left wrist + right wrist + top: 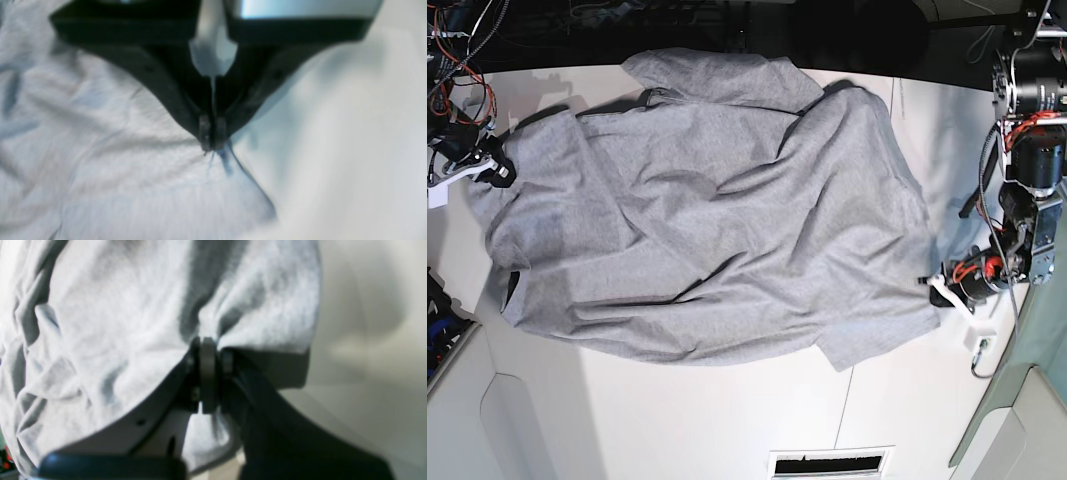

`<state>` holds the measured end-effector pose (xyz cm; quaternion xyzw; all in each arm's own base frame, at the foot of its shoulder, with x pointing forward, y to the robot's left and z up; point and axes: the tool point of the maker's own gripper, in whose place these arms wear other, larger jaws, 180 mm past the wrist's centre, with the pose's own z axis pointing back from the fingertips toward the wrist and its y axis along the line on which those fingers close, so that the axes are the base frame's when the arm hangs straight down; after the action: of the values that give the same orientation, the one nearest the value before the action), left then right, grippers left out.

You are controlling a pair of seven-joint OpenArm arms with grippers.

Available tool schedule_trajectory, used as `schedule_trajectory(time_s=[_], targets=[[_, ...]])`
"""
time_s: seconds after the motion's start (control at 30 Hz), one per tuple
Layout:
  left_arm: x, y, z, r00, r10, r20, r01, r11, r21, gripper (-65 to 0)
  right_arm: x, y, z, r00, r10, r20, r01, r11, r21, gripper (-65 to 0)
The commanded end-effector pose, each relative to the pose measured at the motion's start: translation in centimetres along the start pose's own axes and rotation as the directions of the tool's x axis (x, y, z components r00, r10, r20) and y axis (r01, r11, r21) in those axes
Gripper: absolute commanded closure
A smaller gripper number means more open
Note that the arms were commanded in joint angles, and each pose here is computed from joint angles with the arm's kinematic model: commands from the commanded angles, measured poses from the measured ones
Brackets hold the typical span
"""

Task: Layout the t-shirt on the table in an organized manner, then fold the t-shirt properly
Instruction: 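Grasp the side edge with the left gripper and pull it outward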

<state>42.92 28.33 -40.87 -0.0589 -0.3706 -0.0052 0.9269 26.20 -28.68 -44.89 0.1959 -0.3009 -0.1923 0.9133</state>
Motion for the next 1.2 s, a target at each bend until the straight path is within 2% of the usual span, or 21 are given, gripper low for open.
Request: schedule_trajectory(time_s=[0.0, 0.1, 0.2, 0.37, 0.53, 0.63, 0.7, 0.77, 0.8, 0.83, 0.97, 1.07, 1.17], targets=[[4.4, 1.0, 1.0, 0.996, -0.011, 0.093, 0.009, 1.0, 0.017, 0.0, 2.5, 0.0, 1.1, 0.998, 0.037, 0.054, -0.037, 0.999, 0.002, 0.0], [7.6, 1.2, 1.7, 0.99, -0.057, 0.131, 0.054, 0.998, 0.031, 0.0, 4.0, -0.9, 2.5, 0.996, 0.063, 0.067, -0.061, 0.998, -0.024, 0.0], [10.0, -0.1, 1.6, 0.979, -0.149, 0.138, 0.147, 0.989, 0.029, 0.0, 5.7, -1.8, 3.7, 0.992, 0.086, 0.091, -0.082, 0.996, -0.046, 0.0], [12.7, -2.3, 1.2, 0.94, -0.312, 0.138, 0.307, 0.95, 0.057, 0.0, 7.5, -3.0, 5.2, 0.986, 0.134, 0.102, -0.126, 0.988, -0.088, 0.0], [14.6, -3.5, 1.3, 0.915, -0.375, 0.149, 0.368, 0.927, 0.074, 0.0, 8.8, -3.6, 6.1, 0.98, 0.157, 0.118, -0.144, 0.983, -0.11, 0.0], [14.4, -4.0, 1.1, 0.916, -0.377, 0.137, 0.373, 0.926, 0.055, 0.0, 9.3, -3.3, 6.1, 0.978, 0.16, 0.136, -0.146, 0.984, -0.107, 0.0], [13.4, -5.3, 0.9, 0.928, -0.356, 0.106, 0.36, 0.933, -0.018, -2.1, 9.4, -3.2, 6.0, 0.978, 0.159, 0.139, -0.145, 0.984, -0.104, -16.0], [12.4, -6.5, 0.9, 0.944, -0.319, 0.077, 0.326, 0.94, -0.099, -16.2, 9.4, -3.1, 5.9, 0.978, 0.155, 0.142, -0.142, 0.985, -0.098, -27.2], [12.0, -7.3, 1.0, 0.95, -0.305, 0.065, 0.312, 0.939, -0.148, -21.6, 9.4, -3.0, 5.9, 0.978, 0.152, 0.144, -0.139, 0.986, -0.094, -29.4], [11.7, -8.0, 1.2, 0.954, -0.294, 0.057, 0.299, 0.933, -0.199, -24.4, 9.3, -2.9, 5.8, 0.978, 0.147, 0.147, -0.135, 0.987, -0.087, -29.6], [11.3, -10.8, 3.0, 0.965, -0.255, 0.065, 0.26, 0.887, -0.381, -24.7, 9.0, -2.5, 5.6, 0.982, 0.132, 0.139, -0.124, 0.99, -0.066, -29.5], [10.6, -11.3, 4.6, 0.957, -0.284, 0.067, 0.283, 0.849, -0.447, -24.7, 8.7, -2.1, 5.6, 0.985, 0.118, 0.125, -0.113, 0.993, -0.041, -29.5], [9.3, -11.2, 5.9, 0.944, -0.322, 0.076, 0.319, 0.827, -0.463, -24.7, 8.7, -1.7, 5.6, 0.984, 0.125, 0.125, -0.123, 0.992, -0.022, -29.5]])
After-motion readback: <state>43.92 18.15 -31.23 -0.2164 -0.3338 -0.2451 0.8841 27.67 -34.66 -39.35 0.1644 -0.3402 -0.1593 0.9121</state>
